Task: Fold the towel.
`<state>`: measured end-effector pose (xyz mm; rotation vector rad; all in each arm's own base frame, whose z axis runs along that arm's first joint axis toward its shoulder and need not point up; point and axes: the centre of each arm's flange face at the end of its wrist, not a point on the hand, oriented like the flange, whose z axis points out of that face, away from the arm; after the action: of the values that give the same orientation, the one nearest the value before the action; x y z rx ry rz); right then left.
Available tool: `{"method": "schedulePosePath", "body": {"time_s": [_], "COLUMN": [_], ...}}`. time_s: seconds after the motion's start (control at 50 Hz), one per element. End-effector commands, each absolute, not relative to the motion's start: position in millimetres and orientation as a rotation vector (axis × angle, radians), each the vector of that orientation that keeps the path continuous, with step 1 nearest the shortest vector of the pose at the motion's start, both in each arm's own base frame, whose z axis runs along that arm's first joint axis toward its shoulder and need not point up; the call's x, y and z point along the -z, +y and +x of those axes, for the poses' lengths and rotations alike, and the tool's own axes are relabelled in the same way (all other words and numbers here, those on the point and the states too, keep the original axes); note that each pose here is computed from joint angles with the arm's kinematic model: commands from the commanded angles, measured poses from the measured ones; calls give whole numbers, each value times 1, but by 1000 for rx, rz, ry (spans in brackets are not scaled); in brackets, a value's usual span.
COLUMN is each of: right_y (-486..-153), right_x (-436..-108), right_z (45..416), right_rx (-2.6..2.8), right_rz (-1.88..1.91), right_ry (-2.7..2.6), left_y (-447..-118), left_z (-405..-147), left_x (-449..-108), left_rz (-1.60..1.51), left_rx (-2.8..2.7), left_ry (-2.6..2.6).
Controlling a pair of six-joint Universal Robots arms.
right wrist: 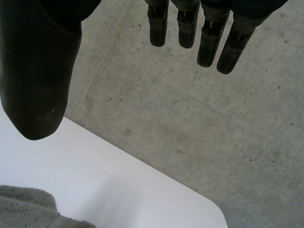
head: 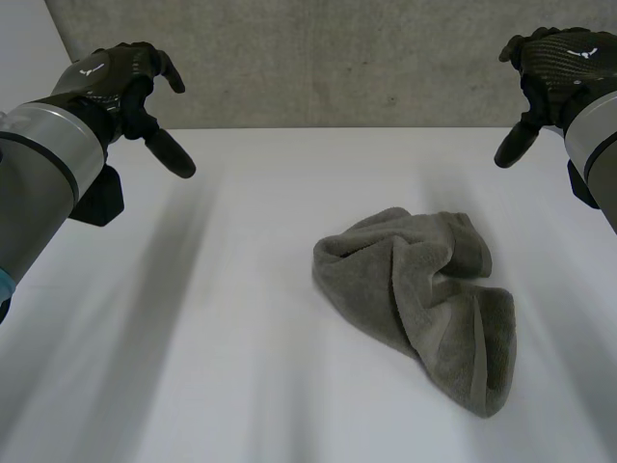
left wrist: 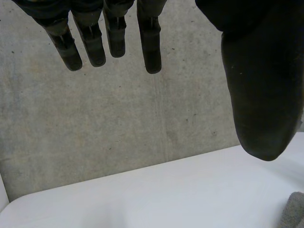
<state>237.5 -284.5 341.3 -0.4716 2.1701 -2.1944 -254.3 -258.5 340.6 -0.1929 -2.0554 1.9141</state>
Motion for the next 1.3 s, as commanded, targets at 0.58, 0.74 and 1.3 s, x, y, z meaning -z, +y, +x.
{"method": "schedulePosePath", "body": {"time_s": [0.58, 0.74, 1.3], "right_y": [-280, -265, -260], "right_x": [-244, -202, -194], "right_z": [248, 242, 239], "right_rx": [1847, 1779, 1786], "right_rz": [-981, -1041, -1072], "right_ry": [2388, 2428, 2429], "left_y": [-278, -272, -257], "left_z": [-355, -396, -306], "left_x": [-199, -142, -202], "left_rz": [-707, -942, -796], "left_rx": [-1522, -1491, -1834], "left_ry": [-1939, -1913, -2185]}}
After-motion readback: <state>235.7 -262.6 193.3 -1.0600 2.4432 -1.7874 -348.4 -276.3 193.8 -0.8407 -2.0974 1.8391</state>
